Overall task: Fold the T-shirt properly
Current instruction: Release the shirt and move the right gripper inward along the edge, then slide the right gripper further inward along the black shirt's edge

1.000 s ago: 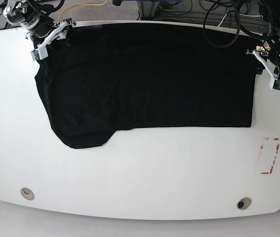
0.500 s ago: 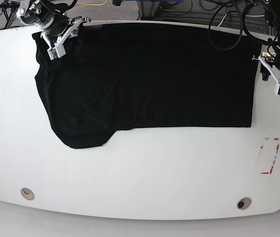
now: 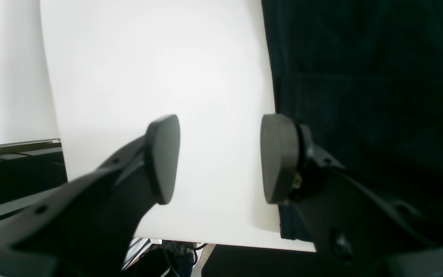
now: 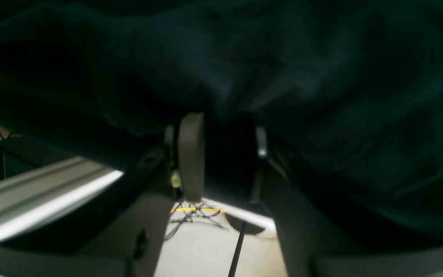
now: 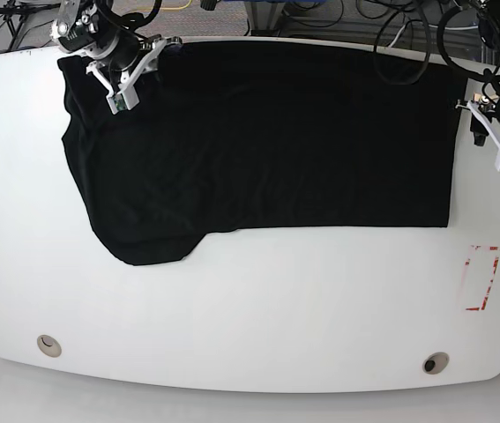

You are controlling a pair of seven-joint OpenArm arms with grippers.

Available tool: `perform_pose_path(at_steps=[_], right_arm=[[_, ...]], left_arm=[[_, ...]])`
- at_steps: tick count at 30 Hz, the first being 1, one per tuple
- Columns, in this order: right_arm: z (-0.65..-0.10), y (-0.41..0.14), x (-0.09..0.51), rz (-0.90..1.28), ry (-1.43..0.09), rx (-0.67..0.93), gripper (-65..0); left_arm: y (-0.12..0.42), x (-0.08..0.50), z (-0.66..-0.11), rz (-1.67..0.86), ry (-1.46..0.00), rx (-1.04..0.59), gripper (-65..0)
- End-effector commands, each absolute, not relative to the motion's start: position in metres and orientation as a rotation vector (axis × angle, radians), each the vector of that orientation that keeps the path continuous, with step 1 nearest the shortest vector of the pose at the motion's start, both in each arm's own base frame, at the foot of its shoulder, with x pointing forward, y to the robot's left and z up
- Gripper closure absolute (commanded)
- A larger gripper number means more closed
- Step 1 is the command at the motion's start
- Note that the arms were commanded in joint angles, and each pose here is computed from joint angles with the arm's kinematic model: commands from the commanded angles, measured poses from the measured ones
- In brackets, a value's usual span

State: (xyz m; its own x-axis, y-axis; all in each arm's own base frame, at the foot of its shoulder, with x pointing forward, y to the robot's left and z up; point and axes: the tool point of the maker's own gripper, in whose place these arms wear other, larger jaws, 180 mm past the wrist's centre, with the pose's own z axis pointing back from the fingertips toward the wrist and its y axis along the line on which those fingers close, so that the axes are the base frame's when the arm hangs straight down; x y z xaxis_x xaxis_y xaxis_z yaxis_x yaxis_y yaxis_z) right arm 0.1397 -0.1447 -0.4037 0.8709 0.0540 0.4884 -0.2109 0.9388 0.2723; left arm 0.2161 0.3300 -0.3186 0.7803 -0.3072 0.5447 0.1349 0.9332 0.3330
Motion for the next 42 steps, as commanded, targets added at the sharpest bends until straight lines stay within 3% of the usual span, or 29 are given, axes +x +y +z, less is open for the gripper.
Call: perform_pose_path(at_steps=[1,10,16,30,42], right_arm=[[-0.39,-0.144,0.16,0.153,-0.571,0.326,-15.7],[-0.365,-0.161,0.215,0.202,-0.696,0.26,-15.9],[-0.365,-0.167,0.214,0.236,-0.634,0.237,-15.9],[-0.352,-0.112,0.177,0.164,-0.632,0.609,-15.7],[-0.363,-0.054,0.151,0.257,-0.522,0.76,-15.9]], left_arm=[[0.335,0.222,-0.306,-0.255,-0.666,0.311,-31.2],[0.333,0.223,-0.307,-0.261,-0.664,0.307,-31.2],[0.333,0.224,-0.307,-0.263,-0.667,0.308,-31.2],[0.31,0.219,-0.324,-0.29,-0.641,0.244,-31.2],[0.304,0.218,-0.329,-0.281,-0.638,0.226,-31.2]])
